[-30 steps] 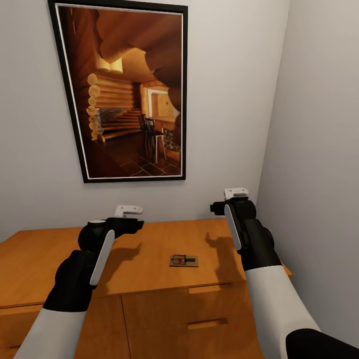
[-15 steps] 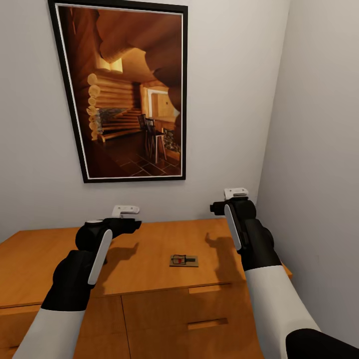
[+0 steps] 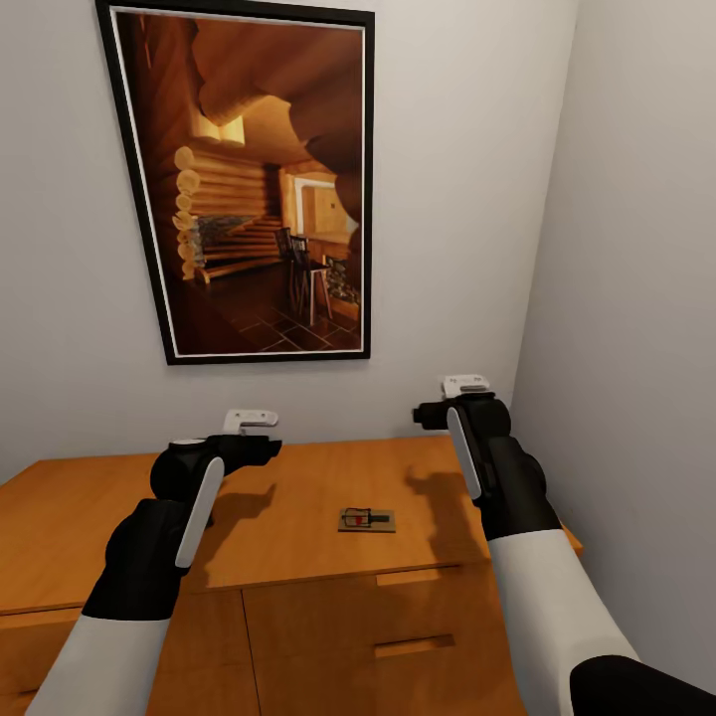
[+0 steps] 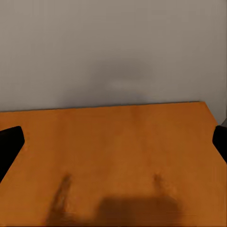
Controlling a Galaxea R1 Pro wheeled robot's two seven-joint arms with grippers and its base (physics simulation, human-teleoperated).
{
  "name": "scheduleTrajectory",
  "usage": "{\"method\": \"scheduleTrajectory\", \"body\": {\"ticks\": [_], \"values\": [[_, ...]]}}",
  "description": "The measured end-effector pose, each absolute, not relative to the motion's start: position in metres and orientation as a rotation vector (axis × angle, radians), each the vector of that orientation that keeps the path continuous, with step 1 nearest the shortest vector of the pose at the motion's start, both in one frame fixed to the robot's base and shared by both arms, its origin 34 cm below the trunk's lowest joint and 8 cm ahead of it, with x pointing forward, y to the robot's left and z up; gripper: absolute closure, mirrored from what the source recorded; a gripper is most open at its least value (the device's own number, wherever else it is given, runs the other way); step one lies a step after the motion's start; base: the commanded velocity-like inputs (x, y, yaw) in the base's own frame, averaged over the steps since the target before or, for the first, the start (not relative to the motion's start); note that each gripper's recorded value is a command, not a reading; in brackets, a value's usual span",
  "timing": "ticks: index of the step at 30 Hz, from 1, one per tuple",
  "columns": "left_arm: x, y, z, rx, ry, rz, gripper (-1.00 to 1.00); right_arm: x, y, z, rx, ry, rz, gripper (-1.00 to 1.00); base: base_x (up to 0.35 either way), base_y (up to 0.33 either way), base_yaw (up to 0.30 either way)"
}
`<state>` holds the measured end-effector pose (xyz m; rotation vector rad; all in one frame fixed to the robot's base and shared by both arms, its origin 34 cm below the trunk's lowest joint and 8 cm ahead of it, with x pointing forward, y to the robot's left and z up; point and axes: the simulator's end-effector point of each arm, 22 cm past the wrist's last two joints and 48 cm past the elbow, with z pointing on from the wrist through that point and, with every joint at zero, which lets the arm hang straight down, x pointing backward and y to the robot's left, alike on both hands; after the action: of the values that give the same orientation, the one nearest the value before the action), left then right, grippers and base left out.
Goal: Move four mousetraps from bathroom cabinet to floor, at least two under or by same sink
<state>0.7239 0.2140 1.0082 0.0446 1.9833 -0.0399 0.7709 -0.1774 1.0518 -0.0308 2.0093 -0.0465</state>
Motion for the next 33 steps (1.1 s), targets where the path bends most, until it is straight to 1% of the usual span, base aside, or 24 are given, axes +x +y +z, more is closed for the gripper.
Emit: {"method": "scheduleTrajectory", "body": {"ticks": [8, 16, 23, 33], "values": [[0.724, 0.215, 1.008, 0.044, 1.984, -0.039, -1.00, 0.766, -0.135, 1.057, -0.155, 1.994, 0.109, -1.00, 0.000, 0.000, 0.000], [0.724, 0.214, 1.008, 0.044, 1.985, -0.039, -1.00, 0.756, -0.091, 1.061, -0.312, 1.967, 0.119, -1.00, 0.000, 0.000, 0.000], [0.724, 0.214, 1.008, 0.046, 1.985, -0.040, -1.00, 0.747, -0.077, 1.073, -0.424, 1.914, 0.113, -1.00, 0.000, 0.000, 0.000], [0.724, 0.213, 1.008, 0.047, 1.984, -0.039, -1.00, 0.736, -0.062, 1.085, -0.485, 1.872, 0.169, -1.00, -0.006, 0.000, 0.000]]}}
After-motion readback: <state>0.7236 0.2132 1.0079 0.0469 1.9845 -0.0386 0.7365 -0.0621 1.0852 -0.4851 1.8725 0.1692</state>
